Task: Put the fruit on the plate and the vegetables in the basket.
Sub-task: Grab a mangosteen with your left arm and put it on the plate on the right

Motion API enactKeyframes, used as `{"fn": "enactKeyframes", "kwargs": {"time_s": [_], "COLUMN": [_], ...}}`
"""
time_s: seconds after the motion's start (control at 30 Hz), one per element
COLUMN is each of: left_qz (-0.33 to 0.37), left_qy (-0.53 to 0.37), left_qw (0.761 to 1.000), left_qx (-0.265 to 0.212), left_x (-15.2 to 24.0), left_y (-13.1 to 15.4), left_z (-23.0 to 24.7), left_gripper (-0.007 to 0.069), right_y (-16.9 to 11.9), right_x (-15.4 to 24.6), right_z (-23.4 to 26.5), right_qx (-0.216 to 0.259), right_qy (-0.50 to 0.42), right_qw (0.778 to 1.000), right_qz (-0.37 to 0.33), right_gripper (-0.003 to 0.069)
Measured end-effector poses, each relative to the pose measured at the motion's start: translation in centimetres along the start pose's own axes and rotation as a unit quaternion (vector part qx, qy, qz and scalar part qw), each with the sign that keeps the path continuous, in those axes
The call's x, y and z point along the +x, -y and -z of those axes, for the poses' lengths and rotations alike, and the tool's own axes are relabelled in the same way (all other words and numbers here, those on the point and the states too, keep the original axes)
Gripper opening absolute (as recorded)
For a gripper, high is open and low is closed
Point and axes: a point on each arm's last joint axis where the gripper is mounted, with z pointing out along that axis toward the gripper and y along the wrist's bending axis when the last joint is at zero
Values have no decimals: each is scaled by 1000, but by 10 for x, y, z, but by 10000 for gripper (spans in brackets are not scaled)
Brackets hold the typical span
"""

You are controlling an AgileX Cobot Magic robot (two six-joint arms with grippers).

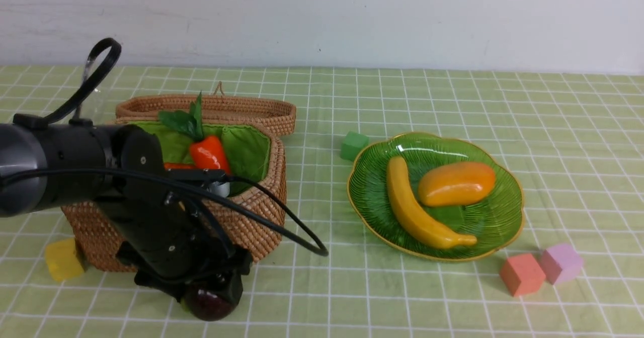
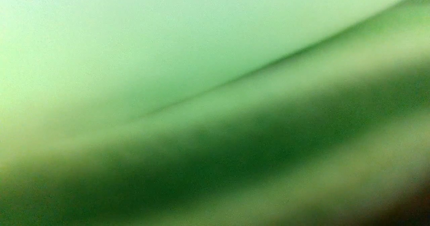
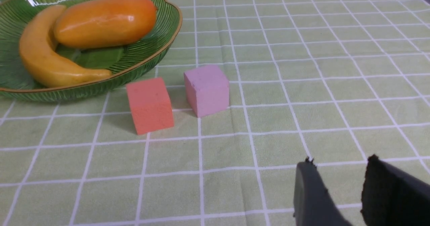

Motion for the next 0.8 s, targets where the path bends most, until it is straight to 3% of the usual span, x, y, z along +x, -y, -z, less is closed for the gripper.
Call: {"fn": "enactKeyframes", "kwargs": {"time_s": [0.13, 0.3, 0.43, 0.5, 0.63, 0.7, 0.8], "left_qz": [-16, -105, -166, -219, -245, -232, -227], "left_qy": [-12, -46, -64, -68, 8, 45, 63], "left_qw": [1000, 993, 983, 971, 965, 966, 969], "left_qx": [5, 27, 49, 71, 98, 102, 70], "left_x": [2, 10, 16, 20, -4, -21, -36], "left_y": [1, 13, 51, 92, 139, 152, 154], "left_z": [1, 2, 3, 7, 34, 51, 62], "left_gripper": [543, 543, 543, 543, 543, 543, 543], "right_y": [0, 0, 0, 0, 0, 0, 0], "right_x": [0, 0, 0, 0, 0, 0, 0], "right_z": [0, 0, 0, 0, 0, 0, 0], "right_qx": [0, 0, 0, 0, 0, 0, 0], "right_qy": [0, 0, 0, 0, 0, 0, 0], "right_qw": [1000, 1000, 1000, 1000, 1000, 1000, 1000], "right_qz": [0, 0, 0, 0, 0, 0, 0], "right_gripper": [240, 240, 240, 240, 240, 240, 240]}}
